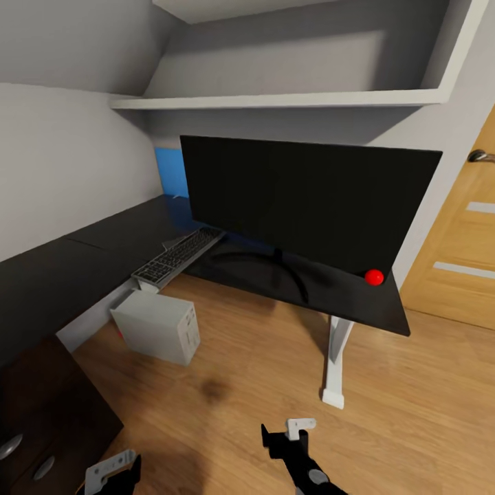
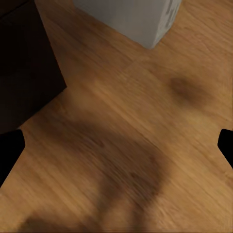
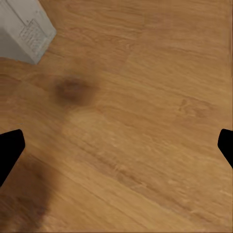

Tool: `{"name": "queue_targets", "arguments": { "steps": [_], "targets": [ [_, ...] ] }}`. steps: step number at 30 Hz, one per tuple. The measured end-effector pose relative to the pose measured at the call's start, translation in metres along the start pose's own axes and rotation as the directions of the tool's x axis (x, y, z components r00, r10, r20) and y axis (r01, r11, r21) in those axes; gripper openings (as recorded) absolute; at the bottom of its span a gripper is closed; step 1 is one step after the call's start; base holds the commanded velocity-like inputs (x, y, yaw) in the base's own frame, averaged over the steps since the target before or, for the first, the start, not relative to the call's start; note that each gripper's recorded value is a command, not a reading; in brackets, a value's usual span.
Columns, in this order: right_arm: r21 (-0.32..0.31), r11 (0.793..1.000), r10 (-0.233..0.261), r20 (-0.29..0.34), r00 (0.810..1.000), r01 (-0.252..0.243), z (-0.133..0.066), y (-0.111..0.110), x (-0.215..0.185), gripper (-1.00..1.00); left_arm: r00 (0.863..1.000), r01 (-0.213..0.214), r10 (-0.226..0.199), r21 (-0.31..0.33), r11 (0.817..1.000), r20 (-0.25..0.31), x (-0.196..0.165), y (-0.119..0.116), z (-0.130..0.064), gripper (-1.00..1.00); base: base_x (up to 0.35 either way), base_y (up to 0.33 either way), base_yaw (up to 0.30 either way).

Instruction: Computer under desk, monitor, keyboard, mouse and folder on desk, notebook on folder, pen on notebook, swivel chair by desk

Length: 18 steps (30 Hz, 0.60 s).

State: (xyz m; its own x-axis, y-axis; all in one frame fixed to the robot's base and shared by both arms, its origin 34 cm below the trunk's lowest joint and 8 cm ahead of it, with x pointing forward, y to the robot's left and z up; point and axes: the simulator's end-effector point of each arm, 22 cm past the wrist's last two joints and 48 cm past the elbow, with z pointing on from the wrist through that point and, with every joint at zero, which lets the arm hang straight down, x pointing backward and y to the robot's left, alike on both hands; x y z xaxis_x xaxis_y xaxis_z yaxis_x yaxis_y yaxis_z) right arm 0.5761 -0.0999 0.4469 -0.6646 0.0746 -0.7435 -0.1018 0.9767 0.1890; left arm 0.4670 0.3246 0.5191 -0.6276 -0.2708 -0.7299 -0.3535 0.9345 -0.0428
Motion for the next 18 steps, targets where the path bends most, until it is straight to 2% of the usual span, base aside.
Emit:
{"name": "queue_targets", "arguments": {
  "steps": [2, 3, 5, 7, 8, 9, 10, 13, 14, 15, 16, 18],
  "targets": [
    [0.024, 0.999, 0.040, 0.009, 0.999, -0.040, 0.007, 0.000, -0.012, 1.00, 1.000, 0.000, 0.000, -0.001, 1.000, -0.001, 0.003, 0.002, 0.002, 1.00, 0.000, 0.000, 0.000],
    [0.048, 0.996, 0.081, -0.004, 0.997, -0.080, 0.012, 0.000, -0.021, 1.00, 1.000, 0.000, 0.000, -0.001, 1.000, -0.001, 0.005, 0.003, 0.003, 1.00, 0.000, 0.000, 0.000],
    [0.060, 0.990, 0.127, -0.030, 0.991, -0.125, 0.018, 0.003, -0.026, 1.00, 1.000, 0.000, 0.000, -0.001, 1.000, -0.002, 0.008, 0.003, 0.006, 1.00, 0.000, 0.000, 0.000],
    [0.033, 0.962, 0.273, -0.078, 0.959, -0.271, 0.032, 0.024, -0.068, 1.00, 1.000, 0.000, 0.000, -0.002, 1.000, -0.002, 0.011, 0.005, 0.008, 1.00, 0.000, 0.000, 0.000],
    [0.022, 0.952, 0.307, -0.087, 0.948, -0.306, 0.035, 0.030, -0.076, 1.00, 1.000, 0.001, -0.001, -0.002, 1.000, -0.002, 0.013, 0.005, 0.009, 1.00, 0.000, 0.000, 0.000],
    [-0.029, 0.902, 0.422, -0.159, 0.893, -0.432, 0.038, 0.057, -0.099, 1.00, 1.000, 0.001, -0.001, -0.002, 1.000, -0.003, 0.015, 0.005, 0.010, 1.00, 0.000, 0.000, 0.000],
    [-0.061, 0.865, 0.477, -0.206, 0.854, -0.498, 0.037, 0.074, -0.110, 1.00, 1.000, 0.002, -0.002, -0.001, 1.000, -0.003, 0.017, 0.005, 0.011, 1.00, 0.000, 0.000, 0.000],
    [-0.102, 0.797, 0.548, -0.292, 0.784, -0.595, 0.035, 0.098, -0.115, 1.00, 1.000, 0.002, -0.002, -0.002, 1.000, -0.004, 0.022, 0.006, 0.015, 1.00, 0.000, 0.000, 0.000],
    [-0.124, 0.746, 0.586, -0.346, 0.733, -0.655, 0.030, 0.113, -0.118, 1.00, 1.000, 0.002, -0.002, -0.002, 1.000, -0.005, 0.024, 0.005, 0.016, 1.00, 0.000, 0.000, 0.000],
    [-0.134, 0.718, 0.602, -0.371, 0.707, -0.683, 0.029, 0.120, -0.119, 1.00, 1.000, 0.003, -0.003, -0.002, 1.000, -0.006, 0.026, 0.005, 0.017, 1.00, 0.000, 0.000, 0.000],
    [-0.150, 0.671, 0.626, -0.409, 0.664, -0.726, 0.025, 0.132, -0.123, 1.00, 1.000, 0.003, -0.003, -0.001, 1.000, -0.007, 0.029, 0.005, 0.018, 1.00, 0.000, 0.000, 0.000],
    [-0.164, 0.639, 0.637, -0.434, 0.637, -0.751, 0.023, 0.140, -0.124, 1.00, 1.000, 0.003, -0.003, -0.001, 1.000, -0.008, 0.033, 0.005, 0.020, 1.00, 0.000, 0.000, 0.000]
  ]
}}
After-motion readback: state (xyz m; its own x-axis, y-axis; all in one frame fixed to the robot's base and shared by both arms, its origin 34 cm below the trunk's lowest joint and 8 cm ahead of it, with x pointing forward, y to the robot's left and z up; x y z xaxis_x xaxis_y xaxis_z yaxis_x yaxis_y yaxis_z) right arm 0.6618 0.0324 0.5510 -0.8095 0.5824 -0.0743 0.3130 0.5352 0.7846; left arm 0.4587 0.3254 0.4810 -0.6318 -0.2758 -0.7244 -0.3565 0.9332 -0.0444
